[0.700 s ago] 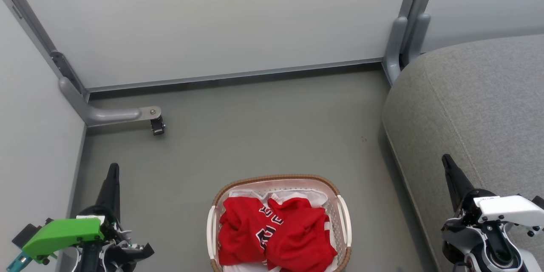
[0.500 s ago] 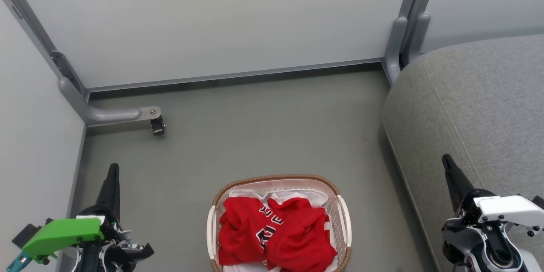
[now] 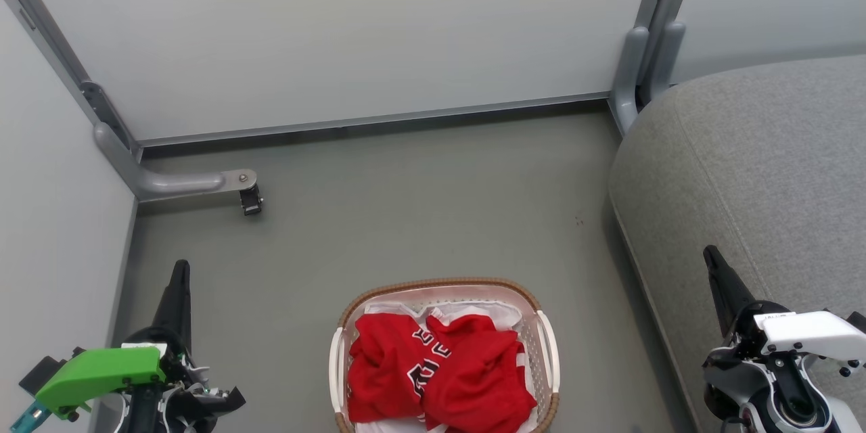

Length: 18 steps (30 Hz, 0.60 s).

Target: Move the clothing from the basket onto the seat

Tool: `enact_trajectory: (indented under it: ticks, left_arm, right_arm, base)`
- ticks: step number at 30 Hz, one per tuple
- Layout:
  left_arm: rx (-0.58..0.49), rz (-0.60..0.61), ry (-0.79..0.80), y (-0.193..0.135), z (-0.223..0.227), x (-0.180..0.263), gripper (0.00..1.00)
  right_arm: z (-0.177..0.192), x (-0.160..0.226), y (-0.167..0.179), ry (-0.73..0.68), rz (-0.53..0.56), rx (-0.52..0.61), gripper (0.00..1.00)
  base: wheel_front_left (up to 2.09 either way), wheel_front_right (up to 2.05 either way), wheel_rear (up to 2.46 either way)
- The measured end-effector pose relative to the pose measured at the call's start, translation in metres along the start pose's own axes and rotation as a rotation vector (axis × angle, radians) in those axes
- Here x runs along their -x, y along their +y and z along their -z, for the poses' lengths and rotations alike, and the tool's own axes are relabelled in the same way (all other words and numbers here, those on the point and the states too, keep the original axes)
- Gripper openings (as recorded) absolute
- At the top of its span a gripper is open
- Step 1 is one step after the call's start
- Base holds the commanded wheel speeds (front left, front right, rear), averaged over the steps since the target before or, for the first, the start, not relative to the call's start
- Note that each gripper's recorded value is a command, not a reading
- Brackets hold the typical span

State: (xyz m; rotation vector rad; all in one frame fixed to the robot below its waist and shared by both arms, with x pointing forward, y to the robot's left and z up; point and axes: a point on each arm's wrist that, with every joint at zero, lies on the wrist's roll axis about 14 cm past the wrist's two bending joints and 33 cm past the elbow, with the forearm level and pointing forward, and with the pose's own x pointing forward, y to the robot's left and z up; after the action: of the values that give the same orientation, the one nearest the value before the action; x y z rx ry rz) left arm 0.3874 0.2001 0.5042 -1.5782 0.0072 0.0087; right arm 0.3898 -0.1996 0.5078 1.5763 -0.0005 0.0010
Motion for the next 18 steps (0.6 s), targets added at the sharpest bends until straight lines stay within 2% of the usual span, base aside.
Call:
enact_trajectory:
  ticks: [18]
  left_arm:
    - [0.000, 0.000, 0.000, 0.0000, 0.0000, 0.0000, 0.00]
  right_arm:
    - [0.0000, 0.0000, 0.0000, 0.000, 0.000, 0.000, 0.00]
  base:
    - [0.00, 0.00, 0.00]
